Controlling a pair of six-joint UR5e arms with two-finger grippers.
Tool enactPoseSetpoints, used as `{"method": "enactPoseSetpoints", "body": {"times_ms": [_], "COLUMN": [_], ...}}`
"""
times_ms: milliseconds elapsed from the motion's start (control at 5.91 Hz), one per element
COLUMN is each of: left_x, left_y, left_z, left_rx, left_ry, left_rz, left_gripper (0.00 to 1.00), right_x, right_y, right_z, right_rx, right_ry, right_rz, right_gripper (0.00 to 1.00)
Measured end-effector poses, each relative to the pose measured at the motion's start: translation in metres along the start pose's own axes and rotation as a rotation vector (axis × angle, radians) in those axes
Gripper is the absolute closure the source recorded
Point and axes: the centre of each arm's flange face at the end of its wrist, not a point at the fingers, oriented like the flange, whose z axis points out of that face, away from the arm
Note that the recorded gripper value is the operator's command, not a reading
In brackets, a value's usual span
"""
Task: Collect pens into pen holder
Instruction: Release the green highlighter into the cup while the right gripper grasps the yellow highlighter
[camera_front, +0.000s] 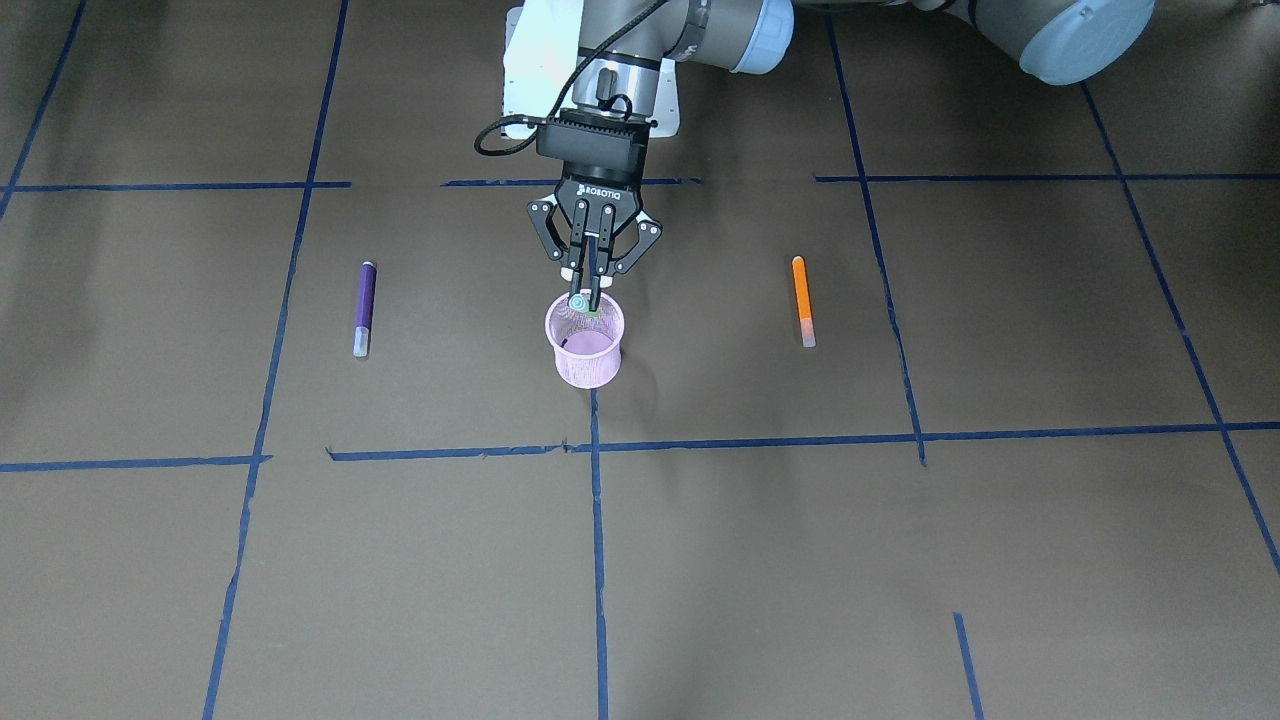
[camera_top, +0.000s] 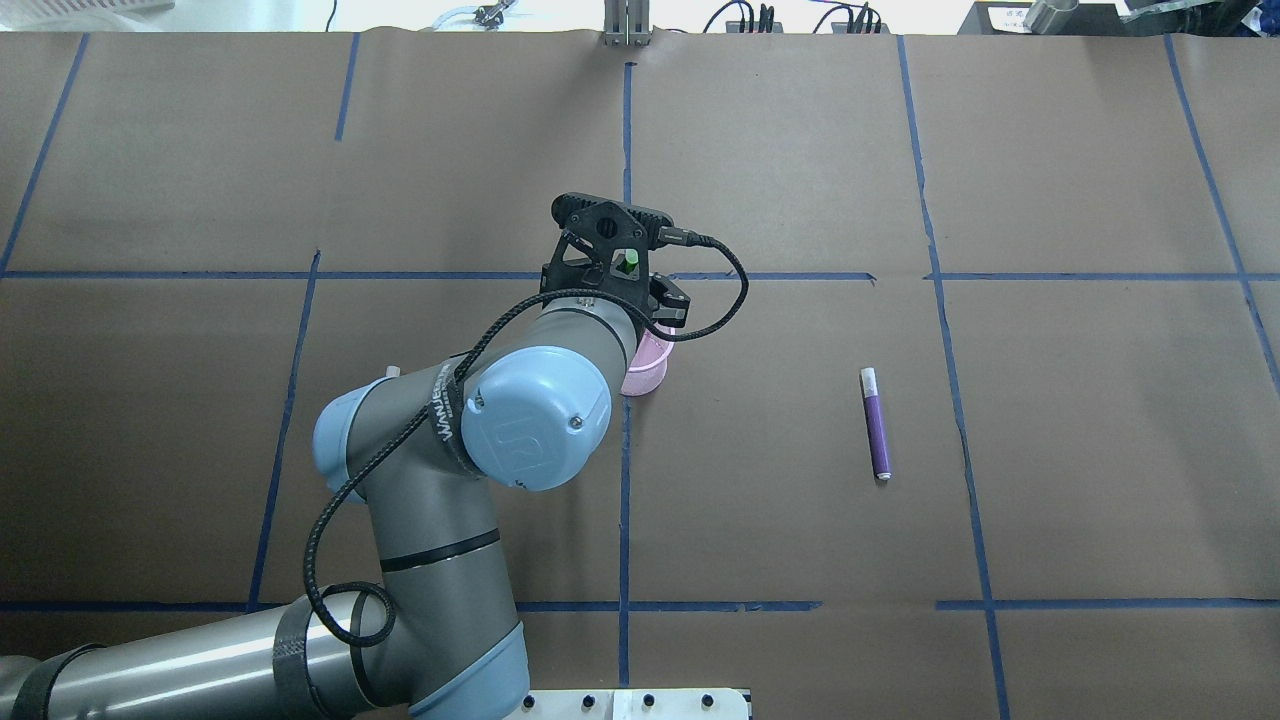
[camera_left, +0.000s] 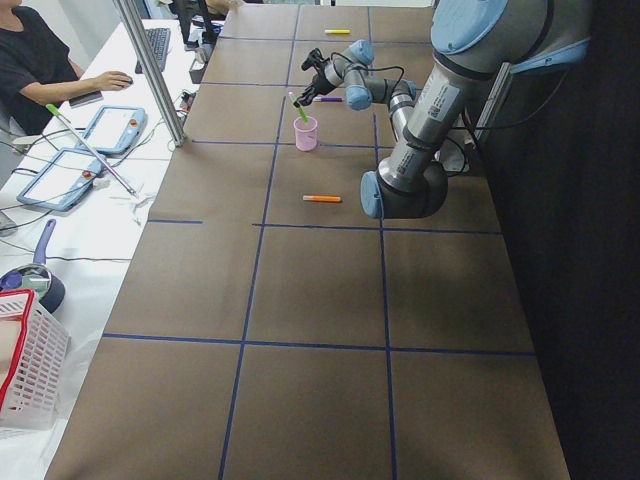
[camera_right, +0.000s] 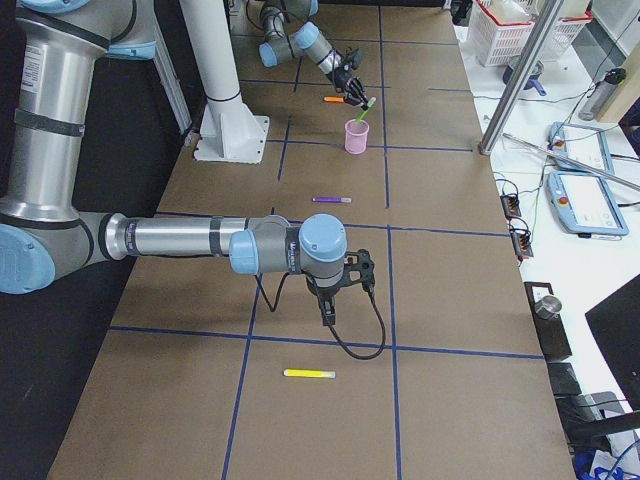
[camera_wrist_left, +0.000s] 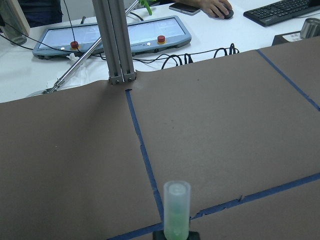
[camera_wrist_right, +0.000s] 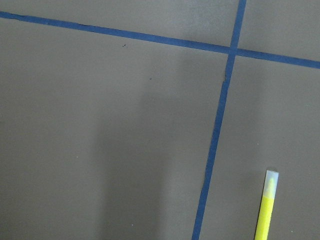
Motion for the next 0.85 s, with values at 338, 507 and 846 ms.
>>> {"method": "enactPoseSetpoints", "body": {"times_ms": [338, 507, 846], "left_x": [0.001, 0.003, -0.002], "left_y": [0.012, 0.01, -0.006], "left_z": [0.007, 0.005, -0.005], "left_rx": [-0.01, 0.005, 0.049], "left_ry": [-0.003, 0.023, 0.089], "left_rz": [0.009, -0.004, -0.045], "left_gripper": [0.0, 0.0, 0.0], "right_x": [0.001, 0.002, 0.022], "right_y": [0.0, 0.001, 0.007], "right_z": [0.003, 0.008, 0.036], "right_rx": [-0.007, -0.018, -0.077], "right_ry": [-0.001, -0.002, 0.009], "right_rz": [0.002, 0.004, 0.034], "right_gripper": [0.0, 0.0, 0.03]}}
